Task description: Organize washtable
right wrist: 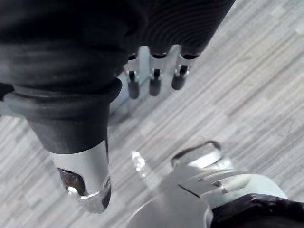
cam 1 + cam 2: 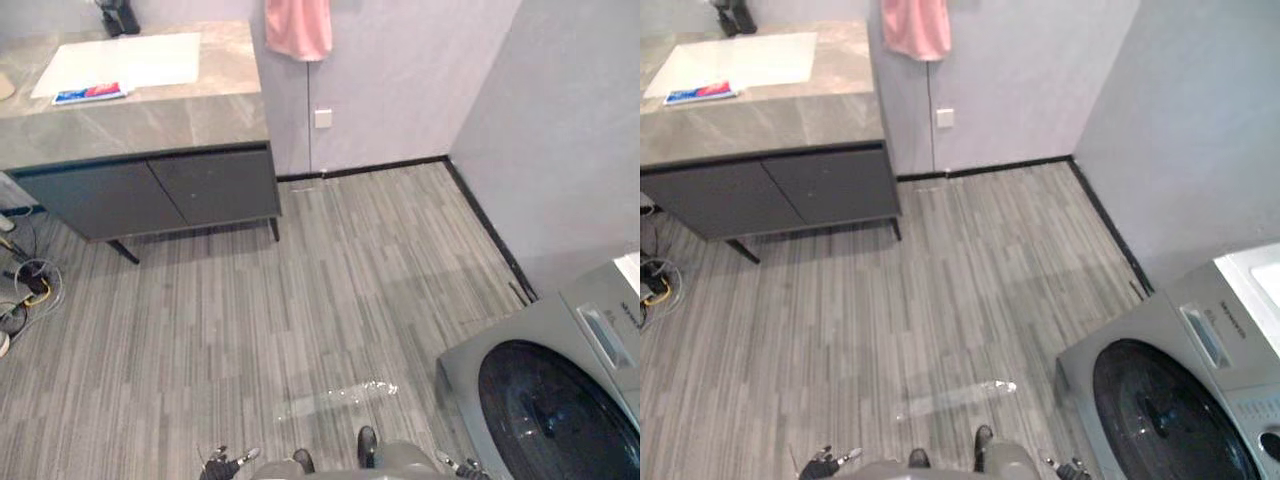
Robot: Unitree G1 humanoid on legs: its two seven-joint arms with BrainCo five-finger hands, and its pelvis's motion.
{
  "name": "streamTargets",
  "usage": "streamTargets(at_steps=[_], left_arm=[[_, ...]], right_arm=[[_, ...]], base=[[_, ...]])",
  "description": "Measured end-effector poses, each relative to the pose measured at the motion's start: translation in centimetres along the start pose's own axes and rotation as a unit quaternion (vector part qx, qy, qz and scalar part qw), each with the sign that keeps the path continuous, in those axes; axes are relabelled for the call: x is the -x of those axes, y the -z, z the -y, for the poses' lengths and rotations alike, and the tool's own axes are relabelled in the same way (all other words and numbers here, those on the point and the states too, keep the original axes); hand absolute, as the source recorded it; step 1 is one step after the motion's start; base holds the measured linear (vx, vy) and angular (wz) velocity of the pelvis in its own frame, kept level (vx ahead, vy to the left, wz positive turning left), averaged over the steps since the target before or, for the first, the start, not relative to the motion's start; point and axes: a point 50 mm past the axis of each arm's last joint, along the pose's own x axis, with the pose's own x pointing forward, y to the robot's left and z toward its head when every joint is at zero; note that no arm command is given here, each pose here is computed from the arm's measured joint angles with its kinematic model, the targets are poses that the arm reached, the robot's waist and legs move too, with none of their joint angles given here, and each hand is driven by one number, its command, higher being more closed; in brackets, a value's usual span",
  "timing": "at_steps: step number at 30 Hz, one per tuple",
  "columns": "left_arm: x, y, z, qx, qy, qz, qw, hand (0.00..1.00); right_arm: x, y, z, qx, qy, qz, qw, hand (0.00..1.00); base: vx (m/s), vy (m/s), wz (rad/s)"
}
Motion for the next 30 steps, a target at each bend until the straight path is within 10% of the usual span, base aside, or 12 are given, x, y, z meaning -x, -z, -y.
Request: streamTargets(at_steps=[30], left_arm=[[0.2,-0.6,0.0,0.100,-0.013,0.030,0.994,0.00]], right_arm=[[-0.1,0.1,0.0,0.077,-0.014,-0.007,0.997,0.00]], base=[[0.31,-0.023,-0.13]])
